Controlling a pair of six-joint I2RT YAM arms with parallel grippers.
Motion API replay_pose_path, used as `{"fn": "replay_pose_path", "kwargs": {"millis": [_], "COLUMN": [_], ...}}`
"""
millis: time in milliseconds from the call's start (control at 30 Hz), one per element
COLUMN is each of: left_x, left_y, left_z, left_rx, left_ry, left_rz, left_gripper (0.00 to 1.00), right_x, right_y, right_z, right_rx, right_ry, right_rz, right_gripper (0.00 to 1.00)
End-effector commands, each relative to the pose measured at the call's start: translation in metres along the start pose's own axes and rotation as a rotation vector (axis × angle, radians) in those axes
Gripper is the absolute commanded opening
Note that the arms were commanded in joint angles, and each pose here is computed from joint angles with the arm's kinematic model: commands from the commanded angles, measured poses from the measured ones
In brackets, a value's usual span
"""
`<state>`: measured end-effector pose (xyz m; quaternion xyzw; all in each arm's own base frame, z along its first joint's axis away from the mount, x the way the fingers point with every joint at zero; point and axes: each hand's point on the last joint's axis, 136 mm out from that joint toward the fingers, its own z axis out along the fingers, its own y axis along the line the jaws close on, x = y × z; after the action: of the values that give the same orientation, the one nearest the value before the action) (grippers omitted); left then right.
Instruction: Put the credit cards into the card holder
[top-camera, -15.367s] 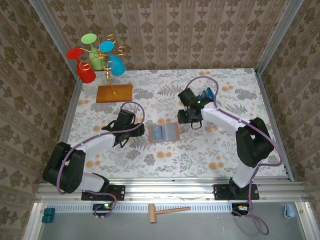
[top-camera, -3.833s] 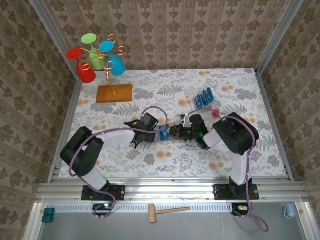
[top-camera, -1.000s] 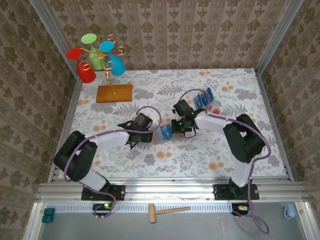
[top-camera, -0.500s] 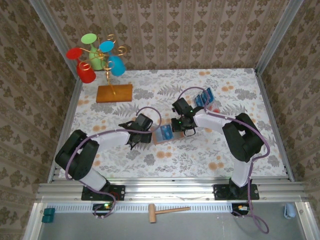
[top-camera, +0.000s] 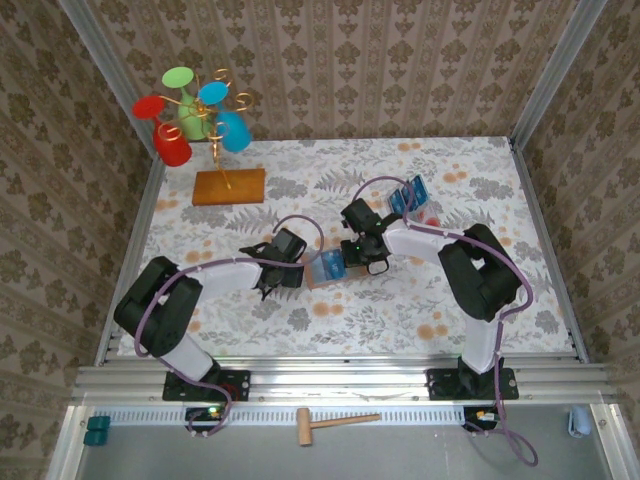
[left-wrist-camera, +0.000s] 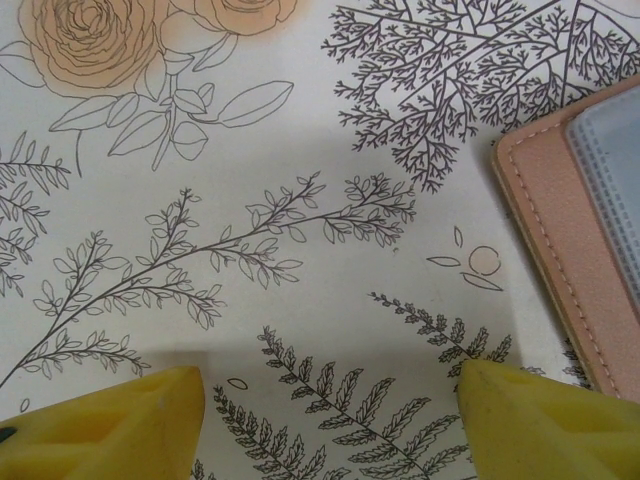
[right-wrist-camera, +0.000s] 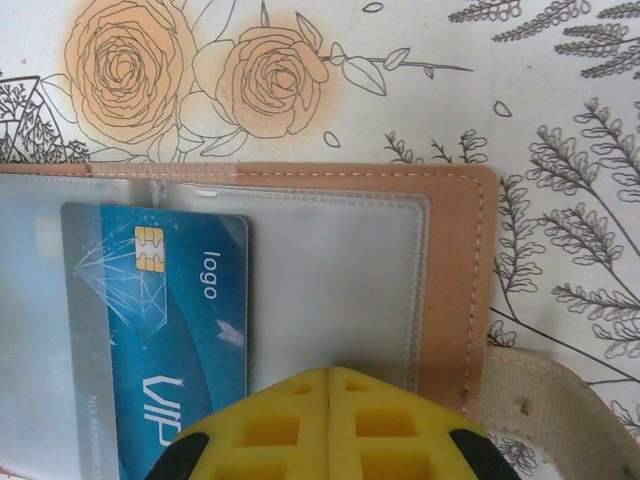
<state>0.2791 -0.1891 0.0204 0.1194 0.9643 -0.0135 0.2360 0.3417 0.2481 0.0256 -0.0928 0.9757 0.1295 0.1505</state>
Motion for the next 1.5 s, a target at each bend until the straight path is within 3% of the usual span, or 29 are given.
{"fn": "replay_pose_path", "kwargs": {"millis": [0,900,1467], "left_x": [0.001,-0.002,-0.001], "left_y": [-0.001,-0.004,-0.006], "left_z": [0.003,0.003,0.004], "left_rx": [-0.013,0.001,0.012], "left_ry": [0.009,-0.001,0.001], "left_rz": [-0.004,-0.005,-0.005], "left_gripper": [0.69,0.69,0.69], "right_x": [-0.001,-0.001,-0.007], "right_y": [0.003,0.037,0.061], "right_z": [0.004,0.006,0.003], "right_rx": [0.017,-0.013,-0.116], "right_ry": [0.012,0.013,-0.001], "right_rz": [-0.019,-0.064,-0.022], "right_gripper": [0.0,0.0,0.0]}}
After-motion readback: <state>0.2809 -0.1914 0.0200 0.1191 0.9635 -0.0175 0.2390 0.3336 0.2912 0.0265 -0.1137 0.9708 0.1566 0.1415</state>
